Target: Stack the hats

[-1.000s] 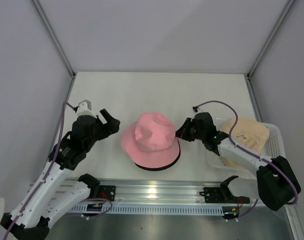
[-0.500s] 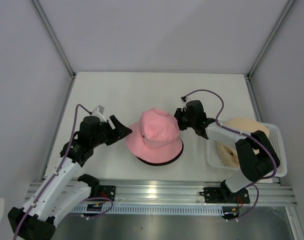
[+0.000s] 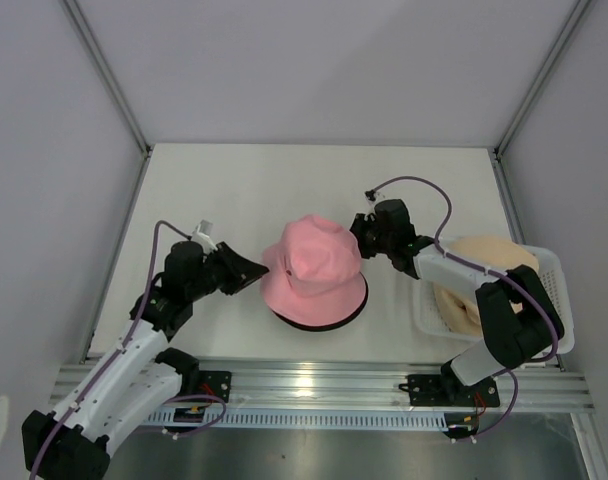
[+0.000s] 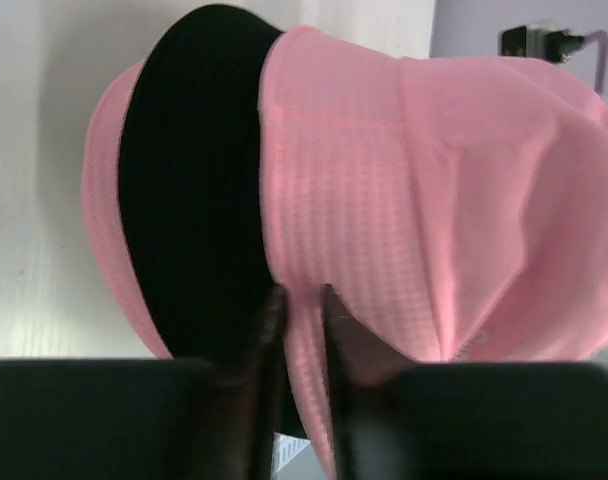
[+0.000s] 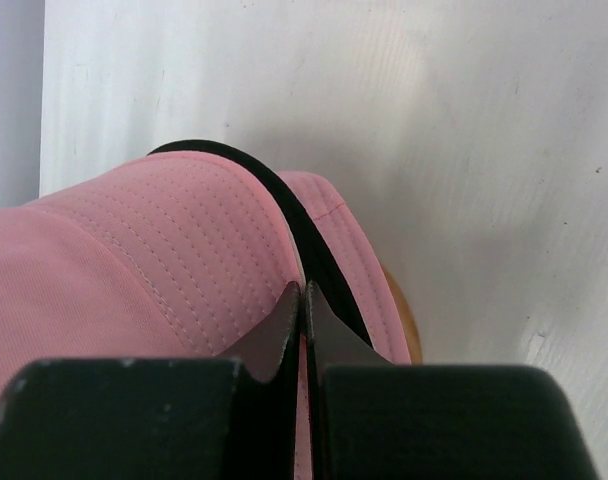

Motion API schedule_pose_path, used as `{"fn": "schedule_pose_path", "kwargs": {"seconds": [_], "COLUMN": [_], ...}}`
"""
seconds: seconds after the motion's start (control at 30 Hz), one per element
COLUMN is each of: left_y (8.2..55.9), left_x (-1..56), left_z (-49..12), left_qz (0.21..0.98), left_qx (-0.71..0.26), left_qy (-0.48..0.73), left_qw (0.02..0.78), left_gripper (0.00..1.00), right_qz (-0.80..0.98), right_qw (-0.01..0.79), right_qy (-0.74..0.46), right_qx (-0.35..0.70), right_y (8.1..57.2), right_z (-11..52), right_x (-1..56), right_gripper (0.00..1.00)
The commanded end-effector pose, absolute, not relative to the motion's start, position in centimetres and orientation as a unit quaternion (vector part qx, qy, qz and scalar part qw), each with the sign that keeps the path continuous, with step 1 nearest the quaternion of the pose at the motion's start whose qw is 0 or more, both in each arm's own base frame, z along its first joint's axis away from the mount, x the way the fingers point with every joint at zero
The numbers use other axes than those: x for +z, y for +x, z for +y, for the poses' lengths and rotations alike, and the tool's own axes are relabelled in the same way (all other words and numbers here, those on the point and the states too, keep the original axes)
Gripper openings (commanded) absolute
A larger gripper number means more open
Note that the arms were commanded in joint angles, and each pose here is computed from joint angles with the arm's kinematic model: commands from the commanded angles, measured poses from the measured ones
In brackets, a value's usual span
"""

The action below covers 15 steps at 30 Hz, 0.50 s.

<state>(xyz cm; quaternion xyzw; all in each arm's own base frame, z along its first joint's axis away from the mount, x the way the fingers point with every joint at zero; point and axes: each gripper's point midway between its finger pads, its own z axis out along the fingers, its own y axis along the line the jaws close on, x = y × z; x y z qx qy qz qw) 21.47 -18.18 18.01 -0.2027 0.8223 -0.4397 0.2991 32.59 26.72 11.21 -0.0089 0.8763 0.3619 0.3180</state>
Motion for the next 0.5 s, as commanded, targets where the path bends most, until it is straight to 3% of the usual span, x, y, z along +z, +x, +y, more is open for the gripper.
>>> {"fn": "schedule_pose_path", "kwargs": {"seconds": [0.0, 0.03, 0.07, 0.17, 0.47], "left_y": [22.2, 21.8, 21.8, 21.1, 19.9], "left_x": [17.9, 16.2, 15.4, 11.4, 6.5], "left_z": [-18.6, -17.7, -16.7, -12.5, -13.1], "left_qz": [0.815, 0.832, 0.837, 0.864, 0.913], "left_qx": [-0.441, -0.406, -0.379, -0.261, -0.190], "left_qy": [-0.217, -0.239, -0.256, -0.297, -0.234], "left_qw": [0.307, 0.295, 0.300, 0.313, 0.276], "left_gripper": [0.15, 0.04, 0.01, 0.01, 0.01], "right_qz": [0.863, 0.864, 0.865, 0.868, 0.878], "right_qw": [0.357, 0.357, 0.355, 0.354, 0.338], "right_qy": [-0.019, -0.017, -0.019, -0.019, -0.025], "right_qx": [0.359, 0.354, 0.354, 0.349, 0.338], "right_y": [33.4, 33.4, 33.3, 33.1, 31.6], "right_z": [26.8, 26.7, 26.8, 26.7, 26.4], "right_x": [13.2, 13.0, 12.9, 12.6, 10.8], "right_gripper": [0.00, 0.00, 0.00, 0.00, 0.00]}}
